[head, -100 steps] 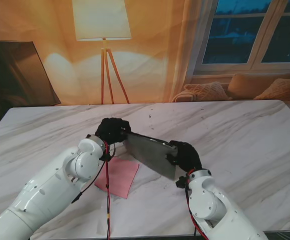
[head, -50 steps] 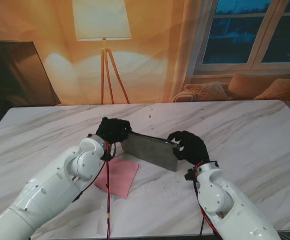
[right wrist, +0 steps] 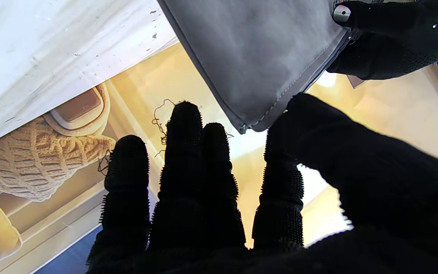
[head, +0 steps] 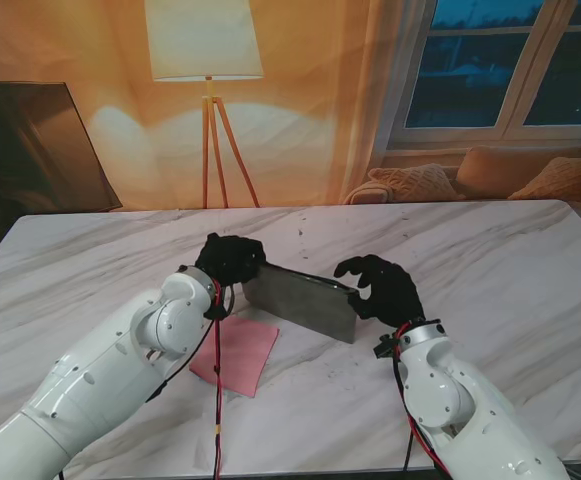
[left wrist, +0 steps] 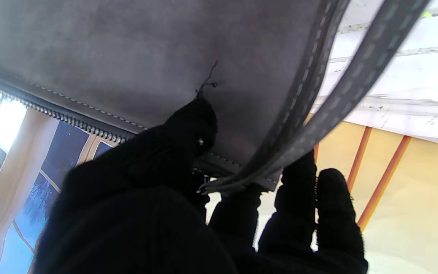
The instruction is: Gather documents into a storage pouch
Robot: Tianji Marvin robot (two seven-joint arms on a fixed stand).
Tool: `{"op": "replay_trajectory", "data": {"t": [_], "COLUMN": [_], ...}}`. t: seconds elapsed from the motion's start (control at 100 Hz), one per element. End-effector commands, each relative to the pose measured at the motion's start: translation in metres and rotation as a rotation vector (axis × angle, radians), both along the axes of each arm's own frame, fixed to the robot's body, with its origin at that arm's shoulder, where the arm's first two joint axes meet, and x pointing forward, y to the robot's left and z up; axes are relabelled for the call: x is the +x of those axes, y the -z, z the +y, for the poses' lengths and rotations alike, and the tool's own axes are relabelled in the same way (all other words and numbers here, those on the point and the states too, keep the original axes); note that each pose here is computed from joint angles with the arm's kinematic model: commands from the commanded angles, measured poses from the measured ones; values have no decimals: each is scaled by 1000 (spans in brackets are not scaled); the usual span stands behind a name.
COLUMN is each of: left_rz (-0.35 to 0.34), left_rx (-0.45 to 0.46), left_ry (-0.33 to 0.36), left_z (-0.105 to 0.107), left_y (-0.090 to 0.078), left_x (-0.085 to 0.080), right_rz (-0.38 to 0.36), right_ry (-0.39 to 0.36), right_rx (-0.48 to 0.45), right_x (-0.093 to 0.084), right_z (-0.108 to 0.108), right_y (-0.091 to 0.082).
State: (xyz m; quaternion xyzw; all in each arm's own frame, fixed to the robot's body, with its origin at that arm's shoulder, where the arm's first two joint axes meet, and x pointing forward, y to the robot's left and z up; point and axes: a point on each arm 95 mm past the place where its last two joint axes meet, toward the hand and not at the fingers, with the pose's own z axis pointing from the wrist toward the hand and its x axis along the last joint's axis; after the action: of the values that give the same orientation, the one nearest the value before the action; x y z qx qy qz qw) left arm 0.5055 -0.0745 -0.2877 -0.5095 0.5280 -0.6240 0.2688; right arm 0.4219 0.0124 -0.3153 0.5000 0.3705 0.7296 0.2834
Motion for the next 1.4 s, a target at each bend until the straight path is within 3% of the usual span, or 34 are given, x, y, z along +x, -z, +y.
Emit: {"op": "replay_trajectory", "data": {"t": [0.0, 0.68, 1.39], "left_rz": [17, 24, 58], "left_rx": [0, -5, -44], "left_ry": [13, 7, -11], "left_z": [-4, -4, -11], "left_y": [0, -1, -5], "left_x": [-1, -1, 7], "right_rz": [0, -5, -61], "right_ry": [-17, -15, -87], "right_rx": [-6, -82, -109], "right_x": [-1, -3, -6], "right_z": [3, 6, 5], "right_y": [-2, 5, 3]}}
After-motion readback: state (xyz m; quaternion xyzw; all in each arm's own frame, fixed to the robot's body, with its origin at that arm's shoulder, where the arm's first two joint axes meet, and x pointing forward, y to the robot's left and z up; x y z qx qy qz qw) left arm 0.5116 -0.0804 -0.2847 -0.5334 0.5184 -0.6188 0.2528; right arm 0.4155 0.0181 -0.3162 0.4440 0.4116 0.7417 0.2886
